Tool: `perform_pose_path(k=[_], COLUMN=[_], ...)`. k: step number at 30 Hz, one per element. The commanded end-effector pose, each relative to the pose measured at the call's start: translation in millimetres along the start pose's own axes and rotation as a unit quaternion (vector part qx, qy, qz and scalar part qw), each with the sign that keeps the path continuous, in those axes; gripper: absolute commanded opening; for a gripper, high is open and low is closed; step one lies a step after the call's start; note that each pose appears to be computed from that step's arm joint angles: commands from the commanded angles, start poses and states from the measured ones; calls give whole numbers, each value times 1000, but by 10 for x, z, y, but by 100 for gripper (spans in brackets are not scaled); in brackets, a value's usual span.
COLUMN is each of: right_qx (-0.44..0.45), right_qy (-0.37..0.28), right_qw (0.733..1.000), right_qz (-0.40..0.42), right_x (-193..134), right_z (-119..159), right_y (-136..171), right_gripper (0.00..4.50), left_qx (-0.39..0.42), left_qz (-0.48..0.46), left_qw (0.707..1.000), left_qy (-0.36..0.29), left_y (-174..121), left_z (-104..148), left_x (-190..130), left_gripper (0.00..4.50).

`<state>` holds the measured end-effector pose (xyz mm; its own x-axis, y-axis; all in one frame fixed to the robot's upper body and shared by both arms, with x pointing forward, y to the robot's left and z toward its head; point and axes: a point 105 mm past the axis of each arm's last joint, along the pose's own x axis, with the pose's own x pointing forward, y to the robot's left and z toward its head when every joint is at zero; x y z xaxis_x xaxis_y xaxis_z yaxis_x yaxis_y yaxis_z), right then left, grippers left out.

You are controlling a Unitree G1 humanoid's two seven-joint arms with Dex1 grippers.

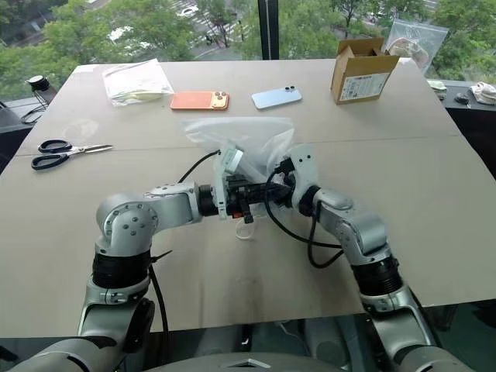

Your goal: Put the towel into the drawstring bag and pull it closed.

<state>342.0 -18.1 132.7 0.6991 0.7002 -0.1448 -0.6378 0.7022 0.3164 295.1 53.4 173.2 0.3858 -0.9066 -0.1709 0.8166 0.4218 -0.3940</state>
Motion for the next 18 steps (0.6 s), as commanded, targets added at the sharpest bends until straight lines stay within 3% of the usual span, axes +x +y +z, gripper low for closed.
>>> perform_pose_path(k=[1, 15, 18], right_qx=[10, 0, 8], right_qy=[-28, 9, 5], right_qw=[999, 998, 997], right_qz=[-12, -63, -77], right_x=[-90, -22, -7], right_z=[133, -49, -24], right_y=[-90, -206, -251], right_gripper=[438, 444, 349], left_qx=[37, 20, 23], left_qz=[165, 123, 113], left_qw=[983, 985, 987], left_qy=[-73, -120, -113], left_y=[542, 420, 395], left_z=[339, 488, 457], left_x=[-440, -459, -453], left_gripper=[0, 0, 0])
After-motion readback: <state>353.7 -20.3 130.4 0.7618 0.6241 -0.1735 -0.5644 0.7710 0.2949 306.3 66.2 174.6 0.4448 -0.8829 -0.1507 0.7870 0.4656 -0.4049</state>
